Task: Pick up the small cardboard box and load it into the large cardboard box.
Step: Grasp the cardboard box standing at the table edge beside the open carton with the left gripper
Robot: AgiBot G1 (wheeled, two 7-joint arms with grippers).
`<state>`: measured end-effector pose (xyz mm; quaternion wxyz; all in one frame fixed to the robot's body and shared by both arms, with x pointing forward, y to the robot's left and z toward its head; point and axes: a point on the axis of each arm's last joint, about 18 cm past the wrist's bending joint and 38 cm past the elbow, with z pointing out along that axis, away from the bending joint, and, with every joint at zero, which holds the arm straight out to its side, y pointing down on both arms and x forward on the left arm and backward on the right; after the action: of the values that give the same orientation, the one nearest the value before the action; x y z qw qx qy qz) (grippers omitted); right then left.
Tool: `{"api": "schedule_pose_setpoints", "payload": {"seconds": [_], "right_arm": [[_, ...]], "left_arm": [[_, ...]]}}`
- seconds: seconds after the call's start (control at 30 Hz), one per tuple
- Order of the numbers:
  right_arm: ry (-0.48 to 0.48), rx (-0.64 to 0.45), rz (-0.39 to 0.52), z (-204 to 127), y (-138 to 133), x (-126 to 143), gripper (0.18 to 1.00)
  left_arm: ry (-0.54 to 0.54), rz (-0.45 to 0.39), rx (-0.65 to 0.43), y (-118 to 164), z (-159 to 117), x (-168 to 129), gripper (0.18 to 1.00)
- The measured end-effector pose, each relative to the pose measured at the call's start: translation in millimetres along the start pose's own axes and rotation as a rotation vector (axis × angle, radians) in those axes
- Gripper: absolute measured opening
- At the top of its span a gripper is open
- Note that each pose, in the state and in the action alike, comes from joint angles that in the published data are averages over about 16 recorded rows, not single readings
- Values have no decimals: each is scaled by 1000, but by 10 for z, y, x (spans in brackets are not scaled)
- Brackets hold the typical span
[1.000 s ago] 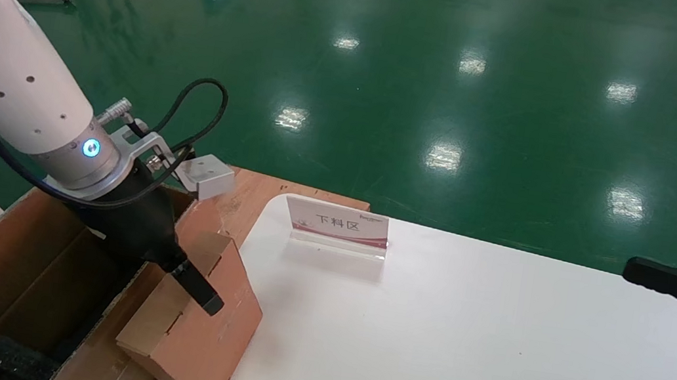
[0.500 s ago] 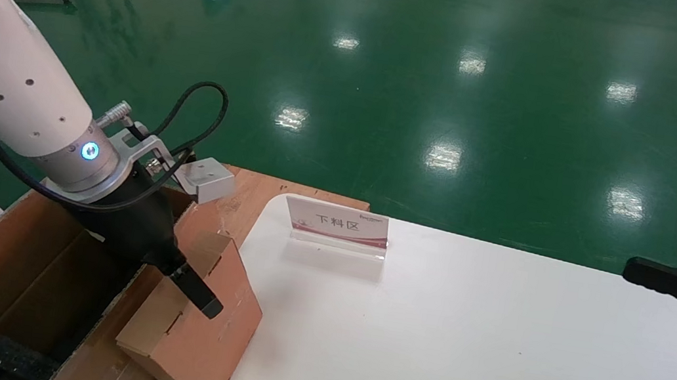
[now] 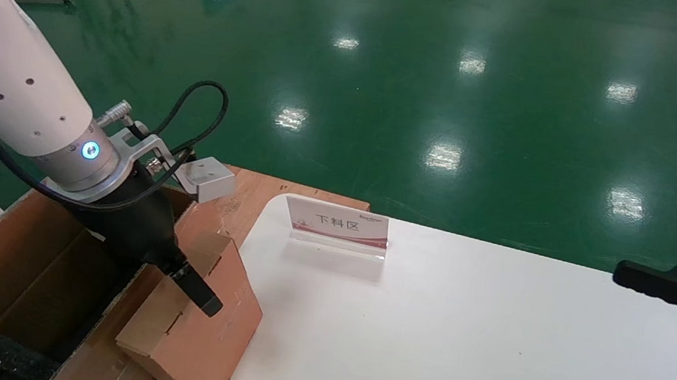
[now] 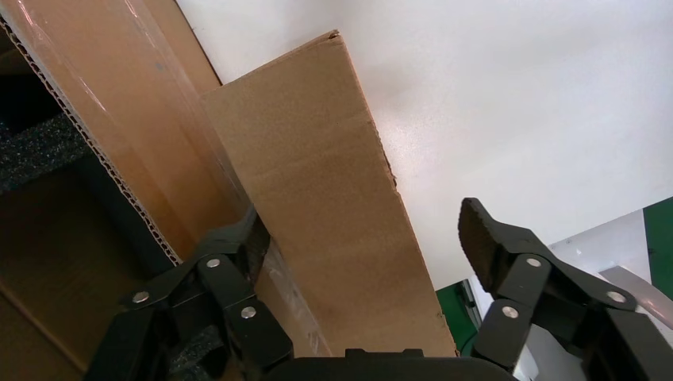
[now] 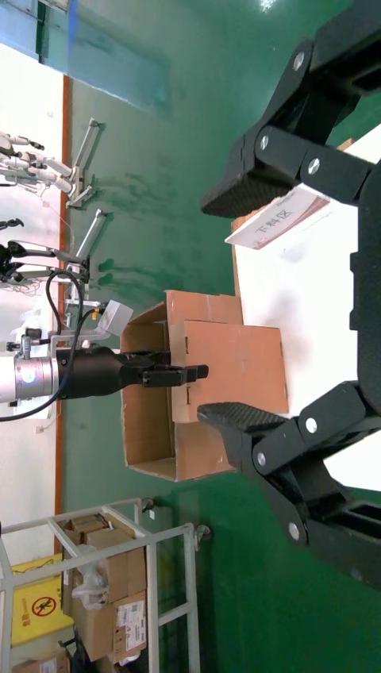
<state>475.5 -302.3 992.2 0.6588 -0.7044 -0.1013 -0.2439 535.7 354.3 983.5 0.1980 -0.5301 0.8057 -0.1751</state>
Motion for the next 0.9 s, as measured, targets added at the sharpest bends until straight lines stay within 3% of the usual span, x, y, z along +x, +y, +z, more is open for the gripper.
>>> {"api": "schedule_pose_setpoints", "payload": {"seconds": [0.33, 0.6, 0.9], "right_arm": [[0, 0, 0, 0, 0, 0, 744], [0, 0, 0, 0, 0, 0, 569], [0, 0, 0, 0, 0, 0, 374]], "left_arm": [[0, -1, 0, -2, -1, 0, 775], [-2, 2, 10, -34, -26, -11, 586], [-19, 11, 110, -220, -342, -52, 390]]}}
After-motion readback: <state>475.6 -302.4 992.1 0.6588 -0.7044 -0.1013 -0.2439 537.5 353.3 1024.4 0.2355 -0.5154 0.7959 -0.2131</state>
